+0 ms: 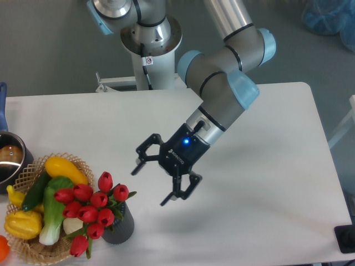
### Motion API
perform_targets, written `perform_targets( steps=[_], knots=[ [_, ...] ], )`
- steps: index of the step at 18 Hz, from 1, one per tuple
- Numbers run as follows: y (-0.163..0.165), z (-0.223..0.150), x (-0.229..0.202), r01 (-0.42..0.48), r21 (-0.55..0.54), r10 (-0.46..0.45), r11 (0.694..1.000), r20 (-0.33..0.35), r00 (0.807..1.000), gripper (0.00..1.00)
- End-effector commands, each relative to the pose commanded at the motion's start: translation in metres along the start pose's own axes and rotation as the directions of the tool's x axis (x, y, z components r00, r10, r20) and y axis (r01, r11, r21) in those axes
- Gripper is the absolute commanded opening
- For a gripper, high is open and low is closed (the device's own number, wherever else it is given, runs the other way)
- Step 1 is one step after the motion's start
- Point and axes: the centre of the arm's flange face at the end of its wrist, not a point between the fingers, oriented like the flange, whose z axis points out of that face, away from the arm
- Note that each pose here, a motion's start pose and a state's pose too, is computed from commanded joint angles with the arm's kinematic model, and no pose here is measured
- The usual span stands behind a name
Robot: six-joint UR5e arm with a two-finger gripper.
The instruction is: Insert the flowers into the vase
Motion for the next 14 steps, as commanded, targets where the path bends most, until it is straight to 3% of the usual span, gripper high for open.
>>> perform_targets(
  steps=[3,6,9,12,14],
  knots=[
    [0.009,-0.019,-0.021,-0.007,-0.195,0.030,0.981,0.115,0.993,1.00],
    [0.032,-0.049,-0.050,0.054,-0.388,0.043,0.920,0.238,0.970,1.00],
    [0.057,-0.066,-0.070,0.067,-0.432,0.054,0.899,0.262,0.964,1.00],
    [0.083,-0.083,-0.078,0.017,-0.563,0.147,0.826,0.244,0.959,1.00],
    [0.094,-0.088,-0.081,0.010,-0.606,0.165,0.795,0.233,0.958,1.00]
  ],
)
